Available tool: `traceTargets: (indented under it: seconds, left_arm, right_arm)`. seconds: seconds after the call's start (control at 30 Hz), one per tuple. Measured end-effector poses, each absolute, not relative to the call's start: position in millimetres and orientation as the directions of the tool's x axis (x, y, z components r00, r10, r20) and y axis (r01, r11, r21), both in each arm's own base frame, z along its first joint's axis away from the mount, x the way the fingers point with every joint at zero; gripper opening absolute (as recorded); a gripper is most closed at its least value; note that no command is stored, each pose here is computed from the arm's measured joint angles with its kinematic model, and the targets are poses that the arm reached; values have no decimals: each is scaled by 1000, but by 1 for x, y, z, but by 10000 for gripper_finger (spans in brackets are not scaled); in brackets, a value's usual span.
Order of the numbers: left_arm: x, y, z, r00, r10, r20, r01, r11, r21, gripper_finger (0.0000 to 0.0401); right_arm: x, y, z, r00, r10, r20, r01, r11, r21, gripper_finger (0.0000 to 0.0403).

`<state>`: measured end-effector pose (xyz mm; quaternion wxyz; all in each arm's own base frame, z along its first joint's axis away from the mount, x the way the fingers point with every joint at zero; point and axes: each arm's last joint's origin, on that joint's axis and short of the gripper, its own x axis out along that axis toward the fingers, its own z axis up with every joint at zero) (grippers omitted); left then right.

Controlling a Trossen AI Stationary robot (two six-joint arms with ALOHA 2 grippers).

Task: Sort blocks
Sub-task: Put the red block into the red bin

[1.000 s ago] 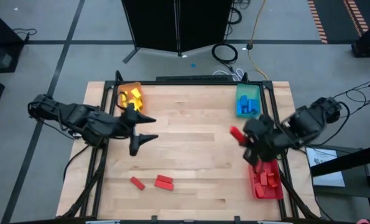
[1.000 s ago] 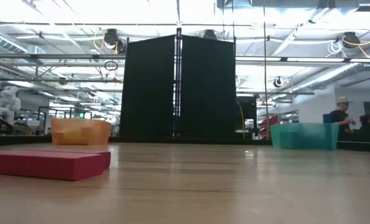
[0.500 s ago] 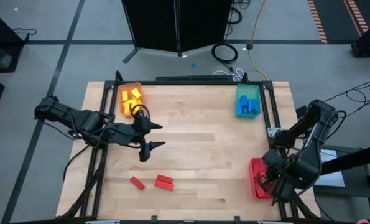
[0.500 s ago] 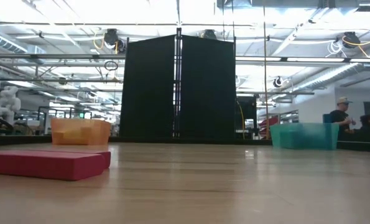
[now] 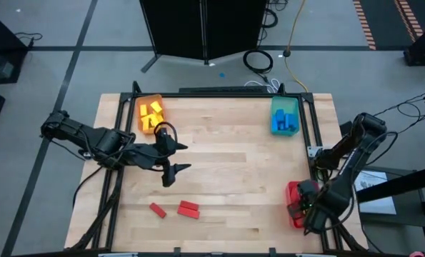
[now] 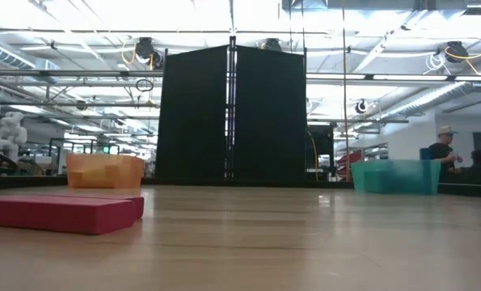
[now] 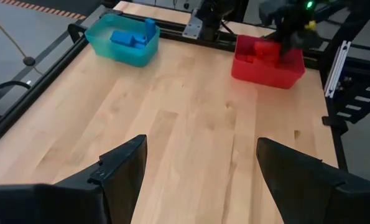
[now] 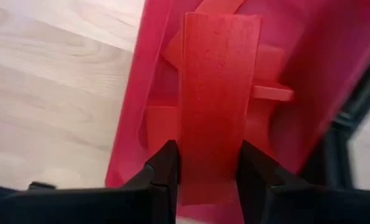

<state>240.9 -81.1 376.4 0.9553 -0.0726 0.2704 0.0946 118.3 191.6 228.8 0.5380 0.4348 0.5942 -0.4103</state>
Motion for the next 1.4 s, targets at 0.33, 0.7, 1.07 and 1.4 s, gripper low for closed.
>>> traceTargets:
  seconds: [0.33, 0.7, 1.07, 1.4]
  left_arm:
    - [231, -78, 364, 742, 141, -656, -234, 971, -56, 299]
    - [246, -100, 321, 508, 23, -861, -124, 991, -47, 299]
    - [225, -177, 277, 205, -90, -975, 123, 990, -66, 299]
    - [195, -227, 258, 258, 7, -966, 263, 962, 77, 299]
  right_arm:
    - [118, 192, 211, -26, 108, -994, 931, 366, 15, 215]
    - [117, 193, 211, -82, 150, -985, 914, 406, -14, 295]
    - [119, 197, 212, -73, 189, -979, 895, 445, 19, 290]
    - [119, 197, 212, -68, 189, -980, 883, 469, 29, 290]
